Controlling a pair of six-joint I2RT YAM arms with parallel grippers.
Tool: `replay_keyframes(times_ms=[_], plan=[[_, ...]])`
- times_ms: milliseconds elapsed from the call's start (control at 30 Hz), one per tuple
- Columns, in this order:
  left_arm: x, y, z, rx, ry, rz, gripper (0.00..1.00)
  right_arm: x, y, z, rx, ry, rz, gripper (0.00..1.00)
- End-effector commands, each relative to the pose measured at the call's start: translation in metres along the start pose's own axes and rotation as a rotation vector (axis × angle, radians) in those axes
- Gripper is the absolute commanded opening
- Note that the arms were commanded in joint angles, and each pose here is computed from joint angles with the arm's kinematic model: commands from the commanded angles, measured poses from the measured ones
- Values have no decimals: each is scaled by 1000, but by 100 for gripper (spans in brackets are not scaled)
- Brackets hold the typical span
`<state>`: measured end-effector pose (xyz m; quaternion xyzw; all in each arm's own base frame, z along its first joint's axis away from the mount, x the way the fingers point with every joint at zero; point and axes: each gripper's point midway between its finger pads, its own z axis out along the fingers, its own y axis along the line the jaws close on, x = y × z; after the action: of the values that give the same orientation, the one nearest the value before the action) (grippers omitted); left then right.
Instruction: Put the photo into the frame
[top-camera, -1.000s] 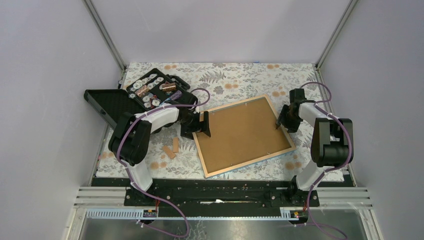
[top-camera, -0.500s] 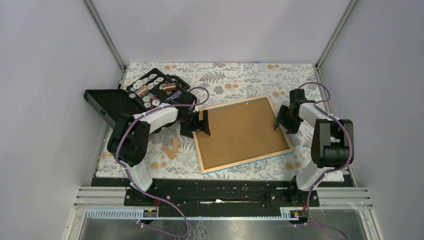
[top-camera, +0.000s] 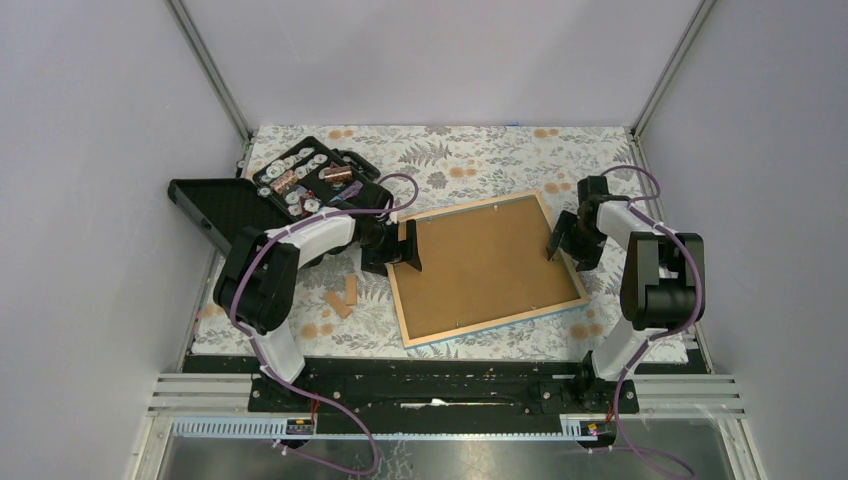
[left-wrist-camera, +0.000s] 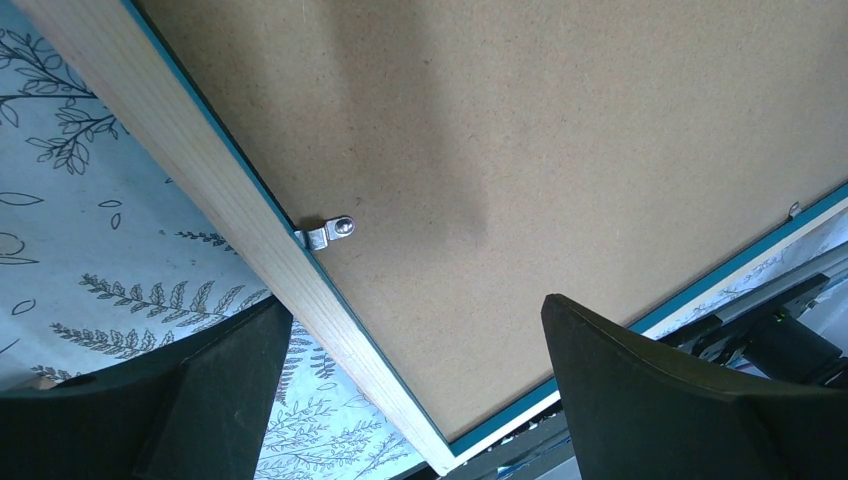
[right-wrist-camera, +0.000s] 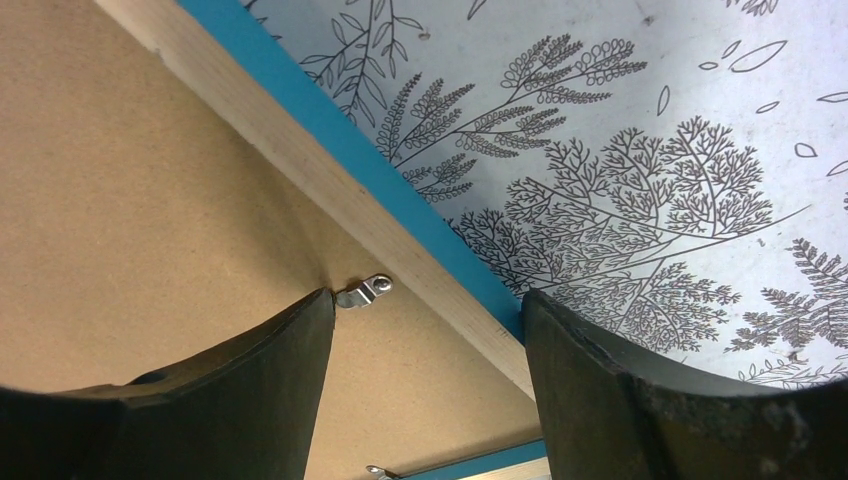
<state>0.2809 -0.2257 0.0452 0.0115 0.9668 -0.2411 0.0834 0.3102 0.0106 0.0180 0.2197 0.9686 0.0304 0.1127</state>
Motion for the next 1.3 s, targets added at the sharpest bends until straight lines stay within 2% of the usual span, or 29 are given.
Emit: replay_keyframes(times_ms=[0,267,467,700,900,967,1067,1267], plan=[[-9,-28,-13,113,-49,37,98,6,2,-2,19,43,29,75],[-9,-30,-16,121,-58,41,99,2,6,4,20,64,44,77],[-8,-33,-19,137,-58,44,99,11,2,9,31,70,57,71],[-9,-34,-21,136,-67,48,99,19,8,17,-9,132,41,56],[-9,-35,-22,140,-68,51,99,27,4,21,-10,134,10,45],[-10,-34,-22,137,-71,50,99,28,4,22,-14,147,-9,40],[-9,-33,-20,134,-65,48,99,26,1,22,0,156,-40,26],[-9,-34,-21,142,-60,47,99,17,-5,13,35,123,-73,10]])
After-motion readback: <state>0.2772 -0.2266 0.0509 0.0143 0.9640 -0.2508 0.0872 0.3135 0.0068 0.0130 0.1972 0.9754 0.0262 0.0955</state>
